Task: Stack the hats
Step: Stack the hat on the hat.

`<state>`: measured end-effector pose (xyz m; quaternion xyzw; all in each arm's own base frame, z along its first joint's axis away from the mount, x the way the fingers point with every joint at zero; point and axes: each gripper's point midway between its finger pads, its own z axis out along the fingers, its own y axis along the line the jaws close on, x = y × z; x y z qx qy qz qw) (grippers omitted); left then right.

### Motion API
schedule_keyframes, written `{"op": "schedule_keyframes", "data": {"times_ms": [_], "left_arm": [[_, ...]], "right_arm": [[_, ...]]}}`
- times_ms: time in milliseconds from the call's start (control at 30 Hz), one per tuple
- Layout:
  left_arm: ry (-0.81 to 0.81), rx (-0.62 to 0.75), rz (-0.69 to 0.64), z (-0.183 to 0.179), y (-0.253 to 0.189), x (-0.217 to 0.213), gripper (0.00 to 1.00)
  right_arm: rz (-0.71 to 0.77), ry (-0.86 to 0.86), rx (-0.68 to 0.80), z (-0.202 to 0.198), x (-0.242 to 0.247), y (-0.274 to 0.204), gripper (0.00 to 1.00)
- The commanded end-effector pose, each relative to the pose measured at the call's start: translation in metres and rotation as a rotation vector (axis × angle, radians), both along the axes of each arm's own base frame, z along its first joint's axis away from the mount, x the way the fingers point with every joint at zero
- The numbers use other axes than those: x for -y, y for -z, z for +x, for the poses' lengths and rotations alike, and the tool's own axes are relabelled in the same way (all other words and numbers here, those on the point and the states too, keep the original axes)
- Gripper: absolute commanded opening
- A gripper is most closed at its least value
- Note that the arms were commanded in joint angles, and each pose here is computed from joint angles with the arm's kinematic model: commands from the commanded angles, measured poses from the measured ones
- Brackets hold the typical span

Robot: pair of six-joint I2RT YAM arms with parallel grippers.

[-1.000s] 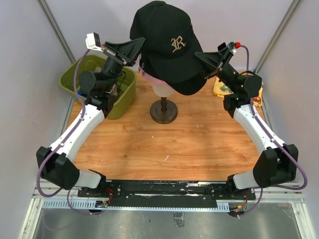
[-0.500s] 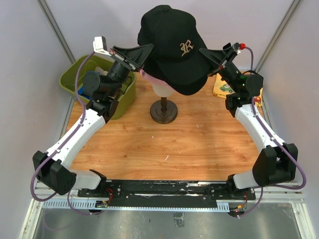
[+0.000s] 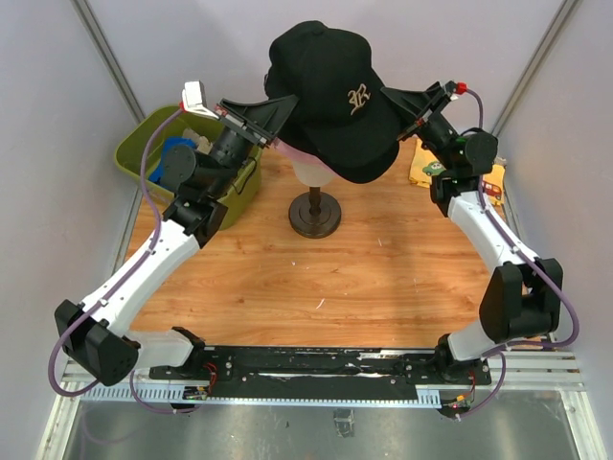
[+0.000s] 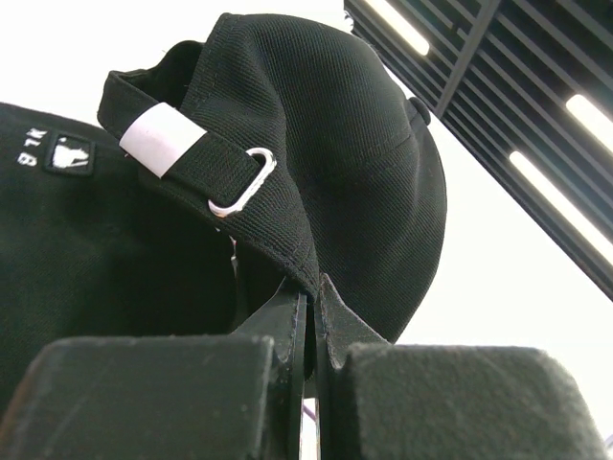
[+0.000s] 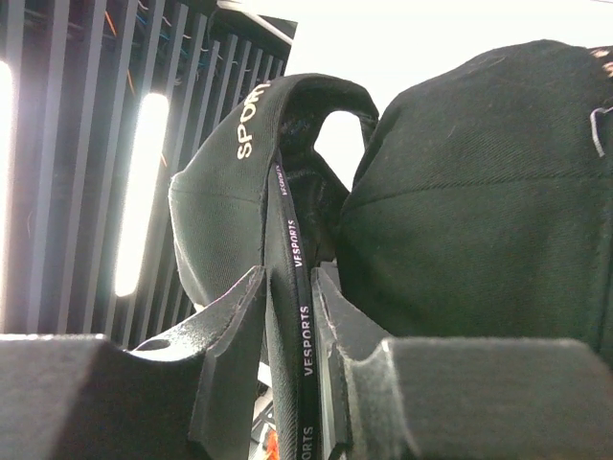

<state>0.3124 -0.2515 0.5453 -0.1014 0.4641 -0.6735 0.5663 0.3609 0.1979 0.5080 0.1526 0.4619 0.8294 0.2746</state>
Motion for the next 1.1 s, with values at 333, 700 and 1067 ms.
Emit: {"op": "schedule_keyframes", "data": {"times_ms": [333,700,1067], "left_arm": [[-0.059,-0.022,0.019,-0.004,0.012,0.004,0.04],[-0.107,-0.037,0.033,-0.007,0.019,-0.003,0.21],[-0.125,-0.058,0.042,-0.010,0.030,-0.010,0.39]], "right_arm": [[0.061,-0.012,-0.054,0.017,0.019,-0.016,0.19],[0.036,-0.005,-0.100,0.039,0.022,0.001,0.19],[0.009,-0.020,-0.110,0.050,0.018,0.012,0.19]]}}
